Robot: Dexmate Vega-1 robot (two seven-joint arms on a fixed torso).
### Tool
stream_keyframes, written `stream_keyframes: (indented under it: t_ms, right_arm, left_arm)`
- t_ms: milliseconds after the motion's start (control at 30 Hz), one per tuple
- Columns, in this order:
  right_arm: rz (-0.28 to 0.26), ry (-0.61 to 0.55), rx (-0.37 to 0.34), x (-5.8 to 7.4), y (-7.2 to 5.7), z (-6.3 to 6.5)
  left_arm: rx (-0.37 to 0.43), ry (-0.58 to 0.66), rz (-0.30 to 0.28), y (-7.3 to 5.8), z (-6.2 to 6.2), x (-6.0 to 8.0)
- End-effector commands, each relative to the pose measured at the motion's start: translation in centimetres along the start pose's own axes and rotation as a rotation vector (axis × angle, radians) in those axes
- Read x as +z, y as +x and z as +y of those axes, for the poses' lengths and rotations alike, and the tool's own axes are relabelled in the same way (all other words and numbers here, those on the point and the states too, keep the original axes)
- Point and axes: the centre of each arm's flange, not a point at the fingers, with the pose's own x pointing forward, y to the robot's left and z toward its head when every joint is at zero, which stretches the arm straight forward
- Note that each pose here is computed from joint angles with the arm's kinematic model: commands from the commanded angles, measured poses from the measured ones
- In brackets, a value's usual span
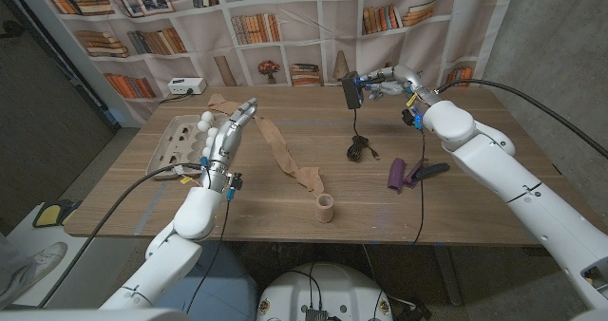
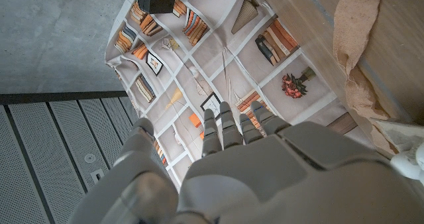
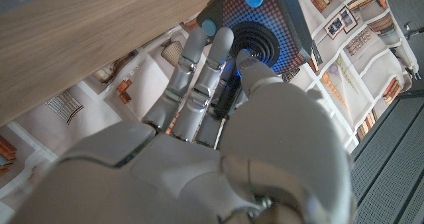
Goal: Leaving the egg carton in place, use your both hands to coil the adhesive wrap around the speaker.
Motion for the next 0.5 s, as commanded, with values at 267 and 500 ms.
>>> stream_keyframes:
  t_ms: [267,500]
  right_arm:
    - [-0.005,0.022,-0.020,-0.38,-0.48,-0.91]
    - [-0.003,0.063,-0.001,-0.20,-0.39,-1.12]
  left_arm:
    - [-0.022,0.174,-0.059,-0.03,-0.75,0.74]
    - [-0.031,0.236,-0.083,-0.38,-0.65,1.01]
